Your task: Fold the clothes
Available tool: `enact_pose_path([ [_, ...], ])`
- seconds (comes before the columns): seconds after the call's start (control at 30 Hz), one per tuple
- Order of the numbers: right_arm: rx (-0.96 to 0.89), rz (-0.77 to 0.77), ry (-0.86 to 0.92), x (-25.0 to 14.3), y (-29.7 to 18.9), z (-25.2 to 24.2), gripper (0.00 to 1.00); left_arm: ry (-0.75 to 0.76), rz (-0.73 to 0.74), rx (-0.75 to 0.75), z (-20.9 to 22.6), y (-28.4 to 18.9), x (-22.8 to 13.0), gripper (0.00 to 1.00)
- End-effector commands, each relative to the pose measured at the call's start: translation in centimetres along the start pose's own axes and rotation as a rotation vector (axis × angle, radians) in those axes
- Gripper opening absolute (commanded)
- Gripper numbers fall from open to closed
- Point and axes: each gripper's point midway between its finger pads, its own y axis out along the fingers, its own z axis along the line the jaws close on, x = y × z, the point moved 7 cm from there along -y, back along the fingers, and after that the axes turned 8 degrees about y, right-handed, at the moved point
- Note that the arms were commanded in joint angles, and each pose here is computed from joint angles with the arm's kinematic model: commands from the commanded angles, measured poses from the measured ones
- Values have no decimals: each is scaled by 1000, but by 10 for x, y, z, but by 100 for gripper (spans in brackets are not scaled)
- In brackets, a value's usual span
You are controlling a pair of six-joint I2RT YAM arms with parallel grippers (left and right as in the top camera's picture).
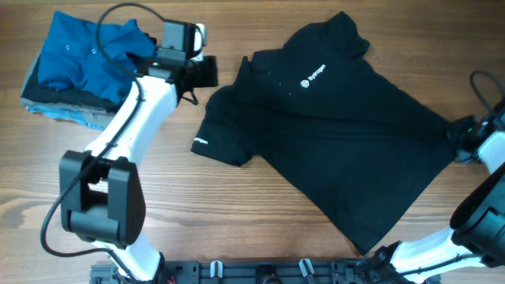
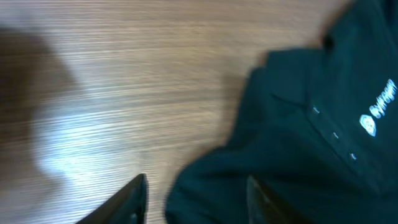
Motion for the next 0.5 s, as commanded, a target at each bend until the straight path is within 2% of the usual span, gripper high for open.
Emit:
enact_pose_path([
  [0.0, 143, -28, -191, 39, -37, 50, 19, 179, -15, -83, -41, -1, 1, 59],
  [0.03, 182, 4, -199, 40, -46, 58, 25, 219, -12, -93, -48, 2, -1, 58],
  [0.1, 287, 88, -214, 36, -68, 75, 27, 311, -5, -116, -65, 13, -7, 56],
  [0.13, 356, 137, -224, 30, -78, 82, 27, 347, -7, -126, -72, 21, -9, 51],
  [0.17, 409, 178, -224, 24, -87, 85, 27, 367, -10, -135, -79, 31, -11, 45],
  [0.23, 460, 248, -222, 11, -103, 87, 27, 401, -17, -151, -88, 58, -18, 24],
  [0.33, 457, 296, -295, -5, -122, 83, 27, 404, -16, -224, -95, 94, -30, 8],
  [0.4, 436, 324, -362, -19, -131, 81, 27, 402, -1, -242, -95, 115, -40, 8],
  [0.47, 404, 350, -404, -30, -134, 81, 27, 394, 14, -180, -83, 134, -48, 6],
])
